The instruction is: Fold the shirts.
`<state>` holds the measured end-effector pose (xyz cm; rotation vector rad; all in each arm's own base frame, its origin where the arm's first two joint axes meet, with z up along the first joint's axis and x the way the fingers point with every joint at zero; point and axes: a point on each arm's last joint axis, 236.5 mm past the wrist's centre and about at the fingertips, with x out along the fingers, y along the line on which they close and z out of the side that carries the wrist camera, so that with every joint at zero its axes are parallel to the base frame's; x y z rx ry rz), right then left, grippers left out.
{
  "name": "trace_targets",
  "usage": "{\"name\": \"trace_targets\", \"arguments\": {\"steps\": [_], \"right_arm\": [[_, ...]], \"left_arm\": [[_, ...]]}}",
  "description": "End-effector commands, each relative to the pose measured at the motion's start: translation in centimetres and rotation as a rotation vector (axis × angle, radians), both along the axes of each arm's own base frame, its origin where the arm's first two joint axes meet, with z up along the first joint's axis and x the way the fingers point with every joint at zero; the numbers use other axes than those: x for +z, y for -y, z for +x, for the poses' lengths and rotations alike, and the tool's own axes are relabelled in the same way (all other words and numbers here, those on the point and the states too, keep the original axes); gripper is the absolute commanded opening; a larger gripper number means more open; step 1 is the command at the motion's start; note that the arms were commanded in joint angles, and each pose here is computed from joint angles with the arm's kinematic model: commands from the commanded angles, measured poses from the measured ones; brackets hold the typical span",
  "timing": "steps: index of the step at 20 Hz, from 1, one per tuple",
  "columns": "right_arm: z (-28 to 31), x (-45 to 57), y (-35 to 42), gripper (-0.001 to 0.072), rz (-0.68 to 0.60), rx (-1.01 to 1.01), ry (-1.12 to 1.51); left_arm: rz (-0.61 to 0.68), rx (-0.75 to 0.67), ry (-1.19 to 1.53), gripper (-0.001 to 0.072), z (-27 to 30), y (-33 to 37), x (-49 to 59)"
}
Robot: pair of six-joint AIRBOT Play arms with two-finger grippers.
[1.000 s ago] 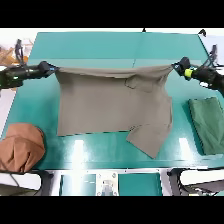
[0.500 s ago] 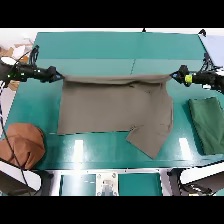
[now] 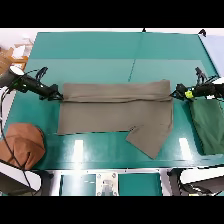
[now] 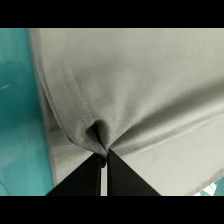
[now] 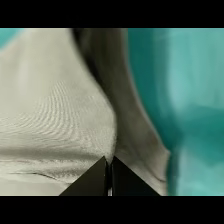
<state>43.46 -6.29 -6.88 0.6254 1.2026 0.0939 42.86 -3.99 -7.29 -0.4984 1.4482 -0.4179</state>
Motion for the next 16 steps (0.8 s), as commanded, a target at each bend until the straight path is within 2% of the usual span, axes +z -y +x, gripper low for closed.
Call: {"name": "trace_targets", "arguments": {"steps": [1,5,6,7,8,9,12,16], "right_arm": [[-0.5,-1.4,0.5,0.0018,-0.038,-0.021,-0.012],[0.9,-0.6,-1.5,0.0025,0.017,-0.035,0.028],[1.2,0.1,-2.3,0.0126,0.043,-0.026,0.035],[1.3,0.9,-2.8,0.0175,0.068,-0.021,0.031],[1.3,1.9,-3.1,0.0211,0.091,-0.015,0.018],[0.8,3.1,-2.9,0.0281,0.111,-0.018,-0.006],[-3.6,5.4,-0.3,0.0263,0.063,-0.048,-0.104],[-12.9,5.4,2.0,0.0250,0.014,-0.172,-0.202]], "left_arm": [[-0.001,0.037,-0.004,0.0026,0.1,0.0,-0.9],[-0.047,0.033,-0.004,0.0028,0.2,1.6,-0.2],[-0.069,0.031,-0.025,0.0158,-0.1,2.3,0.1],[-0.087,0.036,-0.054,0.0405,-0.6,2.7,0.5],[-0.101,0.043,-0.094,0.0458,-1.3,2.8,1.0],[-0.108,0.039,-0.133,0.0458,-2.2,2.6,1.5],[-0.079,0.023,-0.219,0.0457,-5.8,0.5,4.3],[0.031,0.136,-0.120,0.0459,-11.6,-1.6,6.3]]}}
